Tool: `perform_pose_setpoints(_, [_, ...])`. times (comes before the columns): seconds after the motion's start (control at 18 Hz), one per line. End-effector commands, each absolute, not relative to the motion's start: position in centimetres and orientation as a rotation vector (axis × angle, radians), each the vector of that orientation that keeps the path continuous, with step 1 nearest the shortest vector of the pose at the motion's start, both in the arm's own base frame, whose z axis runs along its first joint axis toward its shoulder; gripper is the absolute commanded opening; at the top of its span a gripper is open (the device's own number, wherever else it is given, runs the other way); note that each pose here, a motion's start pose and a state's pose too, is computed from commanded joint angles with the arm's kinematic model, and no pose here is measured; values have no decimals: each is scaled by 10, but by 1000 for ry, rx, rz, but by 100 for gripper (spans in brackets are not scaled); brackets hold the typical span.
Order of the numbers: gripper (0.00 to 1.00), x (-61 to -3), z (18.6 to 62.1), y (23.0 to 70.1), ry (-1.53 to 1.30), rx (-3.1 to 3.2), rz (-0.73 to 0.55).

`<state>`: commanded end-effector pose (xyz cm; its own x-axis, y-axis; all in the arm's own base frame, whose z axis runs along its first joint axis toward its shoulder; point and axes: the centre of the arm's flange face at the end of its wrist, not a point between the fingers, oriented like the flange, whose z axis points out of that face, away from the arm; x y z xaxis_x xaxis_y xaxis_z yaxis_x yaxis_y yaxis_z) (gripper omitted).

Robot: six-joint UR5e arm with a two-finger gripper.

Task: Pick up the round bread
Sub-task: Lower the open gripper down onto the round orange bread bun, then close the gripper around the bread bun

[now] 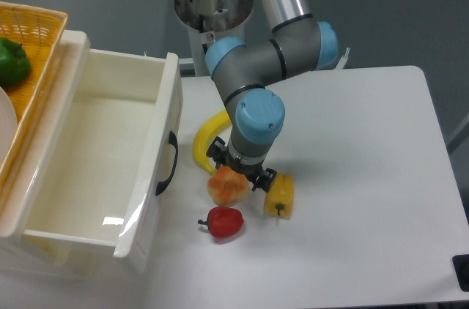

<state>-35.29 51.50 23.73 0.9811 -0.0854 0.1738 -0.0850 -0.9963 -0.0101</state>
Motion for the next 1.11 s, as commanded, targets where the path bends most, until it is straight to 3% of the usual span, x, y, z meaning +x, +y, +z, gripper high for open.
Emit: perform_pose_setpoints(1.11, [100, -335, 195, 529, 148, -3168, -356])
